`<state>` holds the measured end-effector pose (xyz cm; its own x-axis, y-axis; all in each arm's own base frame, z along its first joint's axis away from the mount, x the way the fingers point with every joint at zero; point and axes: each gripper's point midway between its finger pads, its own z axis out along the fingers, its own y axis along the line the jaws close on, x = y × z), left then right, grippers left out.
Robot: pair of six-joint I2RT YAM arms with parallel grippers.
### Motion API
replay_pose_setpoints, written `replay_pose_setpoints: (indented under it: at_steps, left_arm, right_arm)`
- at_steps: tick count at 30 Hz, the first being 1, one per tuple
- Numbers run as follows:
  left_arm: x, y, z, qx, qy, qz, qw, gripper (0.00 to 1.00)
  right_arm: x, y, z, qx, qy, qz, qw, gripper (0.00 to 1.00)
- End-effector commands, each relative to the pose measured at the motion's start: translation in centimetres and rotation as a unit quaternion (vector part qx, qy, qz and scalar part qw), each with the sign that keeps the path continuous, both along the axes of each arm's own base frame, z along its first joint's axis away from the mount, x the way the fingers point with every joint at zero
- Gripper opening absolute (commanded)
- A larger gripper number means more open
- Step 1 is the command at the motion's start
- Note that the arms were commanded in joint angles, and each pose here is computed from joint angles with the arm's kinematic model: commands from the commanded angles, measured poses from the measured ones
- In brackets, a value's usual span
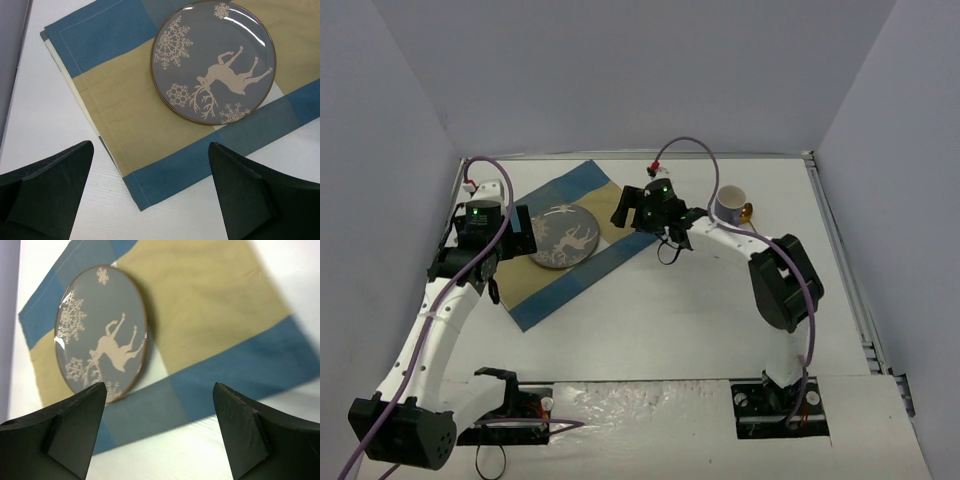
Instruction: Set the dinner table for one person
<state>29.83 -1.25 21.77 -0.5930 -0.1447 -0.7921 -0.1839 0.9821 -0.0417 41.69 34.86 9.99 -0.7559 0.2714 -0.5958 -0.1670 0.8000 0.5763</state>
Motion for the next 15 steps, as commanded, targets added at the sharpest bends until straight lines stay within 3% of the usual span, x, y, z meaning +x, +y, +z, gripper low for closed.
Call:
replay_pose_setpoints:
  at_steps: [1,10,15]
  left_arm:
    - [1.3,-0.4,1.7,-0.011,-0.029,-0.012,0.999,0.97]
    - [1.6,-0.8,1.1,-0.017,-0.018,-0.019,1.000,0.97]
    - [1.7,-1.0,0.8,-0.020,-0.013,-0.023,0.999,0.97]
  right_arm:
    - [1.5,-9.1,5.6,-0.129,-0.094,-0.048,0.986,0.84]
    - [0.6,-23.8,7.3,-0.281,-0.097,-0.147,0.943,0.79]
    - [0.5,-28.0,6.3,-0.287,-0.072,-0.177,0.939,0.79]
